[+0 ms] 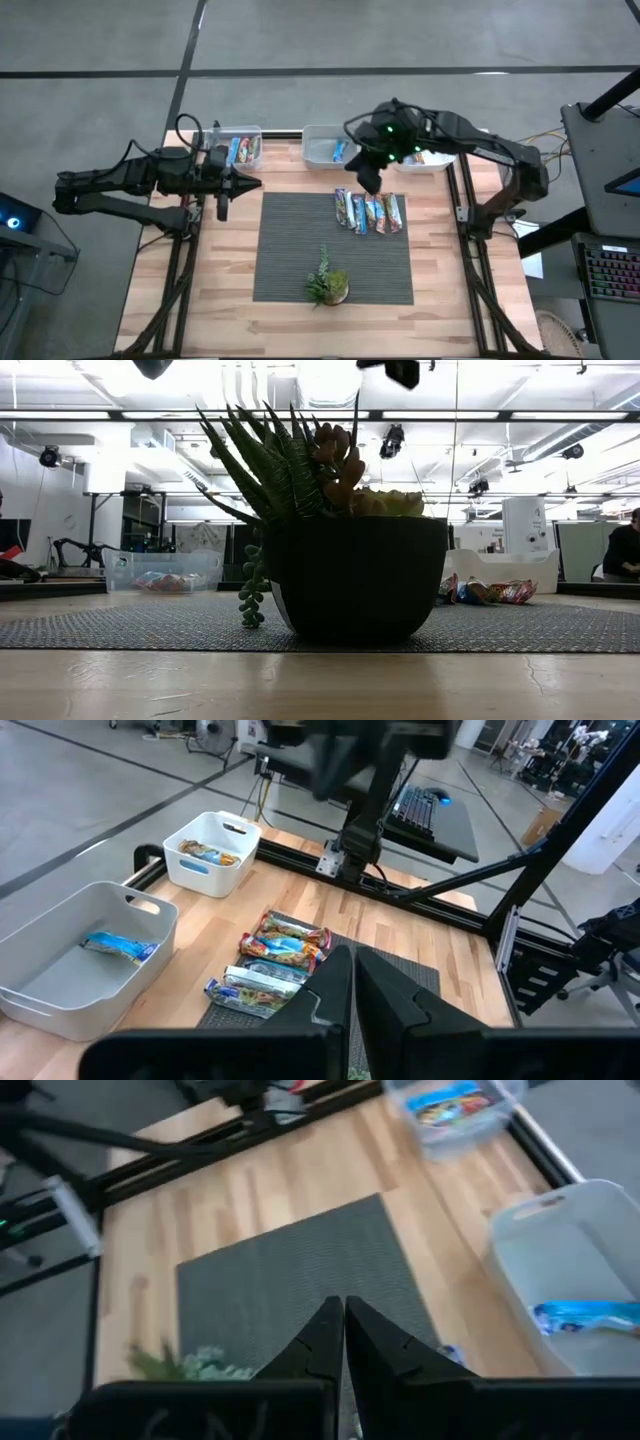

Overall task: Pick and place Granola Bars by type
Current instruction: Put the red granola bar into the transparent bin

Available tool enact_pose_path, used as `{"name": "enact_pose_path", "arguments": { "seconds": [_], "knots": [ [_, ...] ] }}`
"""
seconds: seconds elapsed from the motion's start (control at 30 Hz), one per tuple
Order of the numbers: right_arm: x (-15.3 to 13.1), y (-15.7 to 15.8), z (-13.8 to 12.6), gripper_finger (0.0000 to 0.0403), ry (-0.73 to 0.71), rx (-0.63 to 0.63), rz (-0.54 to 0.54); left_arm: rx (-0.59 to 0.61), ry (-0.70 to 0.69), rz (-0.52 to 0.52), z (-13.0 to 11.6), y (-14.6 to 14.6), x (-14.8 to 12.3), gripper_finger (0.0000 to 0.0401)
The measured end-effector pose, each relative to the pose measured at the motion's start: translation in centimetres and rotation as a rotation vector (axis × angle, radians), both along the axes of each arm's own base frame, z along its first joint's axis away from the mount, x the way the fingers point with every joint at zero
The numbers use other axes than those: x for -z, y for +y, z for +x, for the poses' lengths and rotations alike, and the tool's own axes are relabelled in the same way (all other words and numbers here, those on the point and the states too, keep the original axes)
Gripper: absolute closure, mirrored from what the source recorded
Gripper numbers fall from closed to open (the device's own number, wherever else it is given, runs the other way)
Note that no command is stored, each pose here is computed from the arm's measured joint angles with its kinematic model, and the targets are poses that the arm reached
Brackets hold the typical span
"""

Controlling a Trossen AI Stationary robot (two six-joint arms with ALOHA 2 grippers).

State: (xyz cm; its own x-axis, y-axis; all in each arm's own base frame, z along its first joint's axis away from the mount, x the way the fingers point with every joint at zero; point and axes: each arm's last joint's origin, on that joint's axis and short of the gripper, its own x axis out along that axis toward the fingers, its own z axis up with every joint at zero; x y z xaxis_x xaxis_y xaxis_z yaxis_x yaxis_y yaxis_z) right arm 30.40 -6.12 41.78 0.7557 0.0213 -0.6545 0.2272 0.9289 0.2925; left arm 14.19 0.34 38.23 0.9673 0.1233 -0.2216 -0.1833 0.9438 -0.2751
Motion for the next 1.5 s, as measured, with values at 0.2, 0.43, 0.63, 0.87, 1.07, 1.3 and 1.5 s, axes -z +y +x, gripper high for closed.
{"name": "enact_pose_path", "arguments": {
  "seconds": [0.2,0.43,0.63,0.87,1.07,1.3,1.5],
  "knots": [
    [-1.7,3.2,-1.6,0.0394,-0.048,-0.063,0.034,0.000,0.001,0.000,0.0,0.0,0.0,0.0401],
    [-2.6,7.0,-3.0,0.0394,-0.057,-0.106,0.130,0.000,0.001,0.000,0.0,0.0,0.0,0.0401],
    [-1.9,9.7,-3.8,0.0394,0.043,-0.020,0.186,0.000,0.001,0.000,0.0,0.0,0.0,0.0401],
    [-0.4,11.1,-4.6,0.0394,0.176,0.207,0.271,0.000,0.001,0.000,0.0,0.0,0.0,0.0401],
    [0.1,11.3,-5.3,0.0394,0.234,0.384,0.308,0.001,0.002,0.004,0.0,0.0,0.0,0.0401],
    [0.3,11.1,-5.5,0.0394,0.236,0.469,0.293,0.006,0.005,0.024,0.0,0.0,0.0,0.0401],
    [1.3,10.7,-6.4,0.0394,0.319,0.621,0.257,0.006,0.005,0.025,0.0,0.0,0.0,0.0401]
  ]
}}
